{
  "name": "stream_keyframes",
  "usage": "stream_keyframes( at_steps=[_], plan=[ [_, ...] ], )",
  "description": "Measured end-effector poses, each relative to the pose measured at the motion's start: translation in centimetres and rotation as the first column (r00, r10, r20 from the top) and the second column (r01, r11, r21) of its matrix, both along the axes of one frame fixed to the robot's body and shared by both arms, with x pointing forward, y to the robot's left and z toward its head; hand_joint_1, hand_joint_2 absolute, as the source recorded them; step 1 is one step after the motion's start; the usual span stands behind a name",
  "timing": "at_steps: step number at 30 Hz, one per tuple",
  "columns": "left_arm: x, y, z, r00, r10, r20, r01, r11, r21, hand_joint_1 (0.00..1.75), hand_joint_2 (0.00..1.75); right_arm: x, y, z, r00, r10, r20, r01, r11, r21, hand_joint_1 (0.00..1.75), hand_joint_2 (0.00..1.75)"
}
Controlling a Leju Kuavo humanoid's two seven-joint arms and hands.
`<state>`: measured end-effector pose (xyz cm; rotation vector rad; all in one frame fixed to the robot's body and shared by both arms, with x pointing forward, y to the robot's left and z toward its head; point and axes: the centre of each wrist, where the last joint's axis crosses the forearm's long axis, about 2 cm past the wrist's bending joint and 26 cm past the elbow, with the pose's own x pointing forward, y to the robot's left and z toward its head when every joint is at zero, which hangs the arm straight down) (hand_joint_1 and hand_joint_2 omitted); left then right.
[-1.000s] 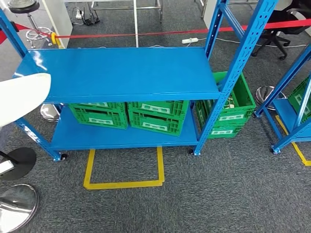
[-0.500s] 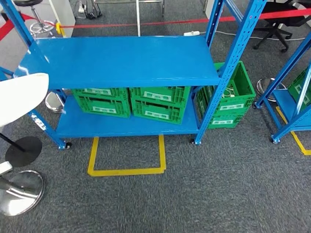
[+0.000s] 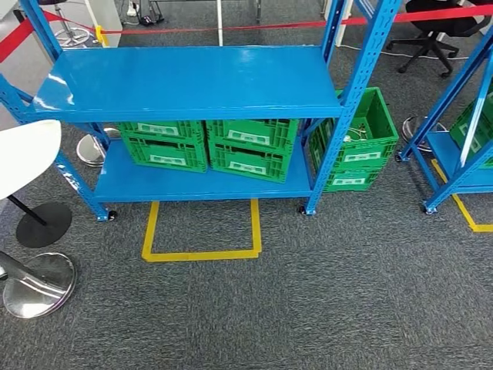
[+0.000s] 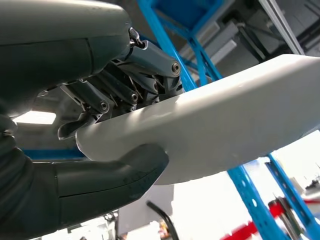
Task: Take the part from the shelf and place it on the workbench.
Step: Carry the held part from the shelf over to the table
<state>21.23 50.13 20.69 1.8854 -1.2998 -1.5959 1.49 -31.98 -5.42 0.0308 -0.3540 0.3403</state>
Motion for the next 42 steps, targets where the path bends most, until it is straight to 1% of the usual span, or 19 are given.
stream_keyframes(
  at_steps=[8,21,27,32,39,42],
  plan=[
    [-0.7,0.4,0.1,0.999,0.033,-0.019,-0.033,0.999,-0.004,1.75,1.75,0.1,0.3,-0.1,1.0,0.003,-0.002,-0.003,1.0,0.001,0.0,0.0],
    [-1.0,0.6,0.3,0.999,0.042,-0.012,-0.043,0.999,-0.01,1.75,1.75,-0.3,0.4,-0.1,1.0,0.008,-0.008,-0.008,1.0,-0.001,0.0,0.0],
    [-1.3,0.7,0.2,0.999,0.049,-0.019,-0.049,0.999,-0.016,1.75,1.75,0.0,0.6,-0.1,1.0,0.022,0.0,-0.022,1.0,-0.003,0.0,0.0],
    [-1.3,0.9,0.5,0.999,0.053,-0.009,-0.053,0.999,-0.013,1.75,1.75,0.4,0.6,-0.1,1.0,0.024,0.009,-0.024,1.0,-0.005,0.0,0.0],
    [-1.5,0.8,0.3,0.998,0.053,-0.018,-0.053,0.998,-0.014,1.75,1.75,0.4,0.6,-0.2,1.0,0.027,0.008,-0.027,1.0,-0.007,0.0,0.0],
    [-1.9,1.0,0.1,0.998,0.056,-0.025,-0.057,0.998,-0.013,1.75,1.75,0.5,0.6,-0.2,0.999,0.048,0.013,-0.048,0.999,-0.023,0.0,0.0]
  ],
)
